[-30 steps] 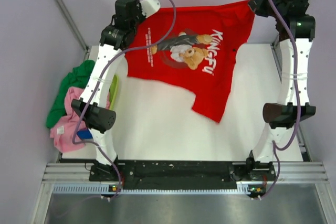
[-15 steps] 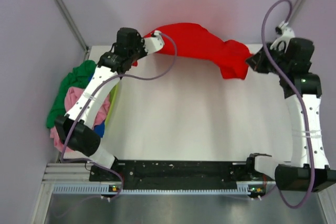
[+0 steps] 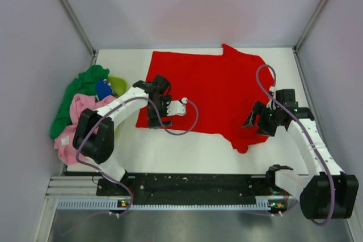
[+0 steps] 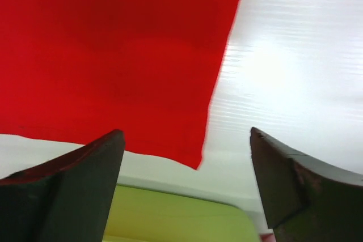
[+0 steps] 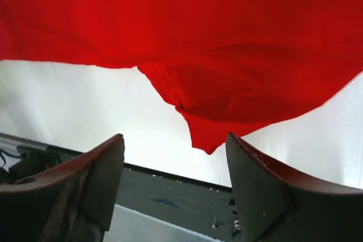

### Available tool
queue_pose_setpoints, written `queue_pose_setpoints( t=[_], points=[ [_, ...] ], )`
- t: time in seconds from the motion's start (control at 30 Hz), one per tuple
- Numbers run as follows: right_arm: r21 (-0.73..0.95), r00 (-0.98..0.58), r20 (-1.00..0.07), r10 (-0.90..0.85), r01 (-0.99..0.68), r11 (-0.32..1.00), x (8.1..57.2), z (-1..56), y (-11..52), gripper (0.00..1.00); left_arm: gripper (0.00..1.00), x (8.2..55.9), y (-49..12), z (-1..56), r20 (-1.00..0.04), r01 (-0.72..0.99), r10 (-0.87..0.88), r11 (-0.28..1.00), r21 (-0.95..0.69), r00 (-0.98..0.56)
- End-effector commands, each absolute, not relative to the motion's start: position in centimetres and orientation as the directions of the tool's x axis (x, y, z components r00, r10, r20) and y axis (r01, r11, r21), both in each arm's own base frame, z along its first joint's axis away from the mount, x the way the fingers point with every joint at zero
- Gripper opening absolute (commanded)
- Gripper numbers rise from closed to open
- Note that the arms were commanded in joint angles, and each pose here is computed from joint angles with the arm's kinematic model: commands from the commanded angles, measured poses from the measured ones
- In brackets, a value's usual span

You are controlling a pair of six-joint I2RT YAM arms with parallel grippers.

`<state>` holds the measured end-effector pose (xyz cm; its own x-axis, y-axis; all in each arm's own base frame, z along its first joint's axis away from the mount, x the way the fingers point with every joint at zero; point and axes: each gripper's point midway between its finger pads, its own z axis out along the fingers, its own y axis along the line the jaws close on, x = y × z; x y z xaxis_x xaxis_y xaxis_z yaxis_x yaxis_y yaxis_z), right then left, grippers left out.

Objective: Fold and stack the t-shirts
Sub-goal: Flatten out the tshirt, then grap the side of the flattened tshirt closest away from the robot with both arms

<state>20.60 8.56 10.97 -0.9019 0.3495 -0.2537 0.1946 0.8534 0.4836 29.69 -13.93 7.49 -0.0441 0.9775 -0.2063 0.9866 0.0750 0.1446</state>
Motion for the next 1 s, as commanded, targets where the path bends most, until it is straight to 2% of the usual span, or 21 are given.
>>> queue_pose_setpoints(
  t=[0.0,0.07,0.17,0.33,0.4,0.43,0.63,0.77,0.9,0.93,0.97],
  points=[
    [0.429,-0.758,-0.505,0.413,0.195,0.882,24.7,16.7,6.1,0.77,0.99,25.4,-13.5,9.1,-0.250,0.998,0.967,0.055,0.004,-0.052],
    [0.364,-0.721,-0.558,0.411,0.232,0.902,26.8,17.2,4.5,0.78,0.98,25.8,-13.5,10.2,-0.282,0.995,0.957,0.084,0.051,-0.066],
    [0.279,-0.699,-0.587,0.408,0.299,0.913,30.6,15.7,2.2,0.69,0.95,28.2,-13.1,11.2,-0.338,0.972,0.930,0.198,0.127,-0.146],
    [0.220,-0.743,-0.478,0.468,0.414,0.883,35.3,10.1,-0.8,0.24,0.80,30.4,-10.8,10.1,-0.318,0.925,0.901,0.353,0.139,-0.296],
    [0.184,-0.750,-0.452,0.483,0.452,0.873,36.9,8.1,-2.0,0.06,0.79,30.4,-9.9,9.2,-0.296,0.916,0.897,0.380,0.131,-0.330],
    [0.171,-0.761,-0.430,0.486,0.459,0.872,37.5,7.0,-2.2,0.01,0.79,30.4,-9.6,8.8,-0.287,0.913,0.896,0.386,0.132,-0.338],
    [0.143,-0.808,-0.341,0.481,0.461,0.876,42.7,2.3,-2.7,0.00,0.80,28.7,-8.7,7.2,-0.257,0.927,0.914,0.354,0.124,-0.315],
    [0.140,-0.808,-0.364,0.464,0.445,0.885,46.4,2.8,-3.4,0.00,0.82,28.0,-7.8,6.0,-0.215,0.932,0.926,0.341,0.124,-0.310],
    [0.131,-0.825,-0.383,0.415,0.397,0.909,48.1,6.2,-3.6,0.00,0.83,27.8,-7.7,5.0,-0.203,0.935,0.930,0.333,0.121,-0.305],
    [0.133,-0.821,-0.406,0.402,0.382,0.914,47.9,7.7,-3.4,0.04,0.83,27.8,-8.0,4.9,-0.216,0.938,0.928,0.331,0.107,-0.303],
    [0.132,-0.812,-0.431,0.393,0.374,0.918,47.3,9.3,-3.3,0.14,0.83,27.6,-8.4,4.8,-0.232,0.941,0.925,0.328,0.089,-0.301]
  ],
)
